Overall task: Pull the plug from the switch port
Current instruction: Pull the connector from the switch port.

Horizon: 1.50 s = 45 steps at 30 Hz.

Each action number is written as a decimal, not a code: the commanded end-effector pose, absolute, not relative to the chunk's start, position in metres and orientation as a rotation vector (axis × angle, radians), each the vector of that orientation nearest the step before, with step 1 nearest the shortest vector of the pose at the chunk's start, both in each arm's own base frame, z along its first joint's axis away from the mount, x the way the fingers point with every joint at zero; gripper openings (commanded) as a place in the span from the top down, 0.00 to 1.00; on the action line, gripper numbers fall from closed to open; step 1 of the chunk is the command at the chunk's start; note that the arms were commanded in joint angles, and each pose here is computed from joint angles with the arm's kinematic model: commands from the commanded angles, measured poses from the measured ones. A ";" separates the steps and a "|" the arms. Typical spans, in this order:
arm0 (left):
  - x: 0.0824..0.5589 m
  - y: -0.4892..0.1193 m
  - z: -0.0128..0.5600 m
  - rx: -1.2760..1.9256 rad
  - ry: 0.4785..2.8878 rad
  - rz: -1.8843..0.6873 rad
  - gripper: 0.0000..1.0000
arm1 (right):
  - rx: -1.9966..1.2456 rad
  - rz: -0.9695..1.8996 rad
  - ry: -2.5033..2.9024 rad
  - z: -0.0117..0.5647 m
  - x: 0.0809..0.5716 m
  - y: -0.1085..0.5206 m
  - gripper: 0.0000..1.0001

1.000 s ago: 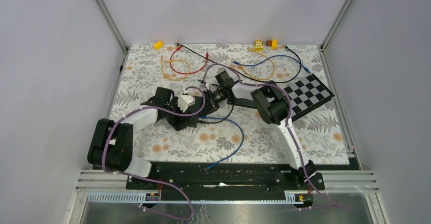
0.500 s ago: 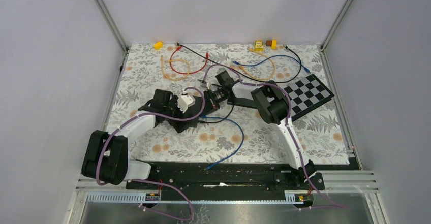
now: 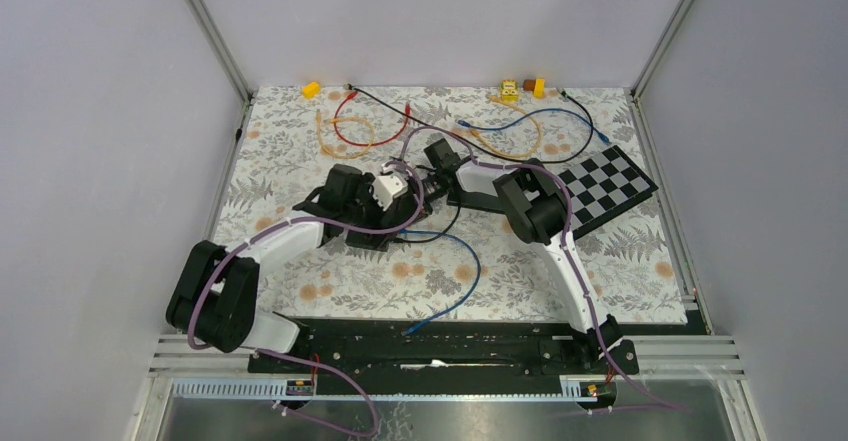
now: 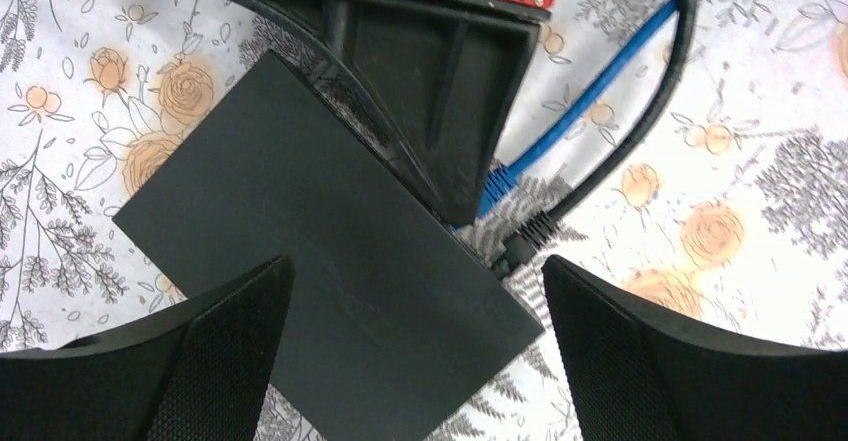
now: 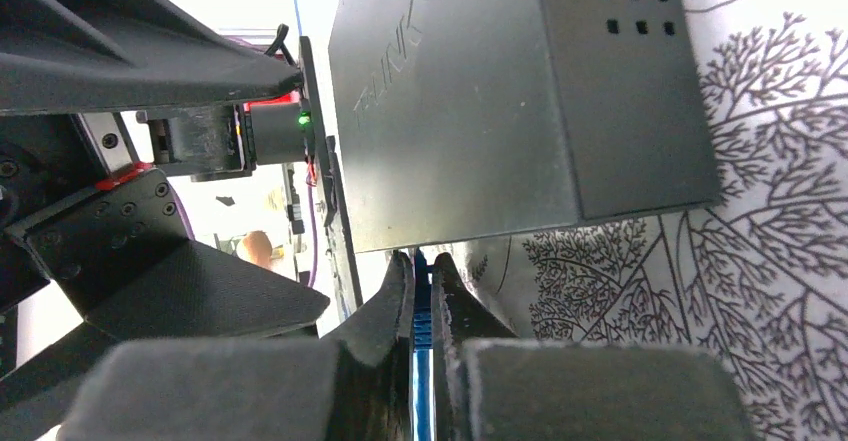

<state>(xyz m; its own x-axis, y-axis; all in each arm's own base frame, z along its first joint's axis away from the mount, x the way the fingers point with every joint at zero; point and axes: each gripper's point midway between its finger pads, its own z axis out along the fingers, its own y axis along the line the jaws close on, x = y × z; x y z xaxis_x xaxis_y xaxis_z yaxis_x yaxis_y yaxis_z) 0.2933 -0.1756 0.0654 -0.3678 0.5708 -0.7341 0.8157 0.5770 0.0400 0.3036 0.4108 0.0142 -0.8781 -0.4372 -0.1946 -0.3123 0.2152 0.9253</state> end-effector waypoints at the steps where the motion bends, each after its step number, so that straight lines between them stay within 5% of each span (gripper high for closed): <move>1: 0.329 -0.183 0.078 0.999 2.044 -0.335 0.05 | 0.701 -1.642 -2.492 -0.042 0.317 0.390 1.00; 19: 0.332 -0.159 0.040 0.987 2.149 -0.110 0.16 | 0.773 -1.600 -2.517 -0.044 0.321 0.386 1.00; 45: 0.317 -0.170 0.037 1.010 2.149 -0.220 0.17 | 0.767 -1.623 -2.525 -0.043 0.322 0.385 1.00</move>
